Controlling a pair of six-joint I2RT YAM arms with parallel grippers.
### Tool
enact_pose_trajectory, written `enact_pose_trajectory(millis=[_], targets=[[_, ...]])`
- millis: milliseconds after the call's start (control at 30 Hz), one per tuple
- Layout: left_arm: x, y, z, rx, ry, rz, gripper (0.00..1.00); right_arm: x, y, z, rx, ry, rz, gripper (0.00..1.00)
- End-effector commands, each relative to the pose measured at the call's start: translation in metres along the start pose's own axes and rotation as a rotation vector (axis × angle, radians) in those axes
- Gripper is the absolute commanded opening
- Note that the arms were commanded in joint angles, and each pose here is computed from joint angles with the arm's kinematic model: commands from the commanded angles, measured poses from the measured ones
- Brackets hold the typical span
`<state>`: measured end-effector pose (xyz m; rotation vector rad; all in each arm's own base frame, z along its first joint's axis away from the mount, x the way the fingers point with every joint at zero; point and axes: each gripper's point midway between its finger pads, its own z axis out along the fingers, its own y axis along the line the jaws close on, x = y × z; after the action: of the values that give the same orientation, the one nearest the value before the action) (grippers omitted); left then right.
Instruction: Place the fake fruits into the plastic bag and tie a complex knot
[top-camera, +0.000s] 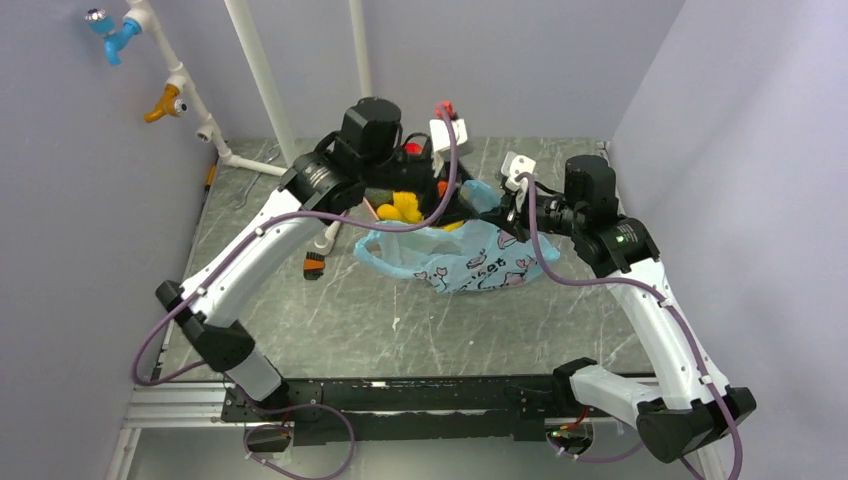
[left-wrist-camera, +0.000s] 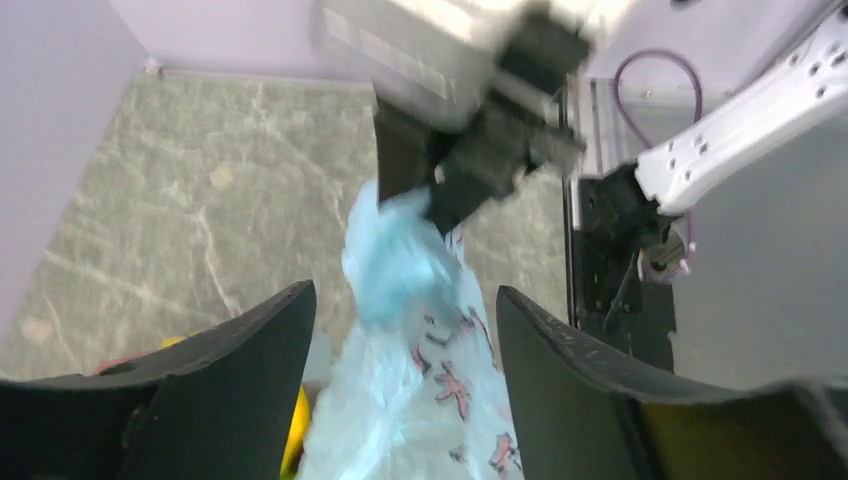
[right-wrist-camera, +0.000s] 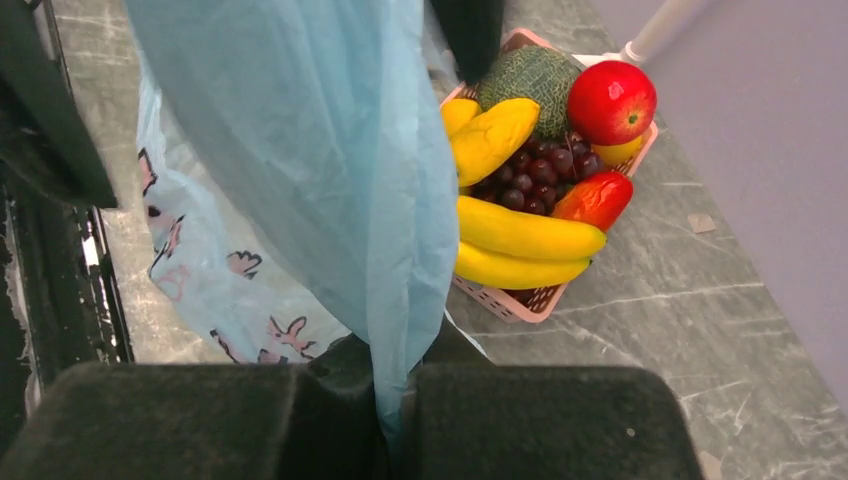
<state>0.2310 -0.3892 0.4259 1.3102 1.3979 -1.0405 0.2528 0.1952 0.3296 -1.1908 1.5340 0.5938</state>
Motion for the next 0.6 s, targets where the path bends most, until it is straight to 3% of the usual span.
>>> enact_pose_trajectory(millis=[0,100,233,333,467,567], targets=[[0.048,0.001,-0.041,-0.126,0.076,0.048,0.76,-0.015,-0.009,0.002,0.054,-0.081,0.003,0.0],[0.093,-0.005,-0.067,-0.204,0.046,0.174,0.71,-0.016,0.0,-0.002,0.063,-0.141,-0.022,0.0],[0.129,0.003,-0.069,-0.228,0.122,0.307,0.3,-0.016,0.009,-0.004,0.042,-0.174,-0.018,0.0],[0.169,0.02,-0.056,-0.19,0.317,0.27,0.16,-0.018,0.01,-0.005,0.047,-0.181,0.002,0.0],[0.21,-0.004,-0.041,-0.038,0.418,0.311,0.15,-0.013,-0.008,-0.008,0.137,-0.163,0.11,0.0],[0.253,-0.021,-0.044,0.029,0.512,0.33,0.26,-0.001,-0.034,-0.021,0.24,-0.159,0.244,0.0]])
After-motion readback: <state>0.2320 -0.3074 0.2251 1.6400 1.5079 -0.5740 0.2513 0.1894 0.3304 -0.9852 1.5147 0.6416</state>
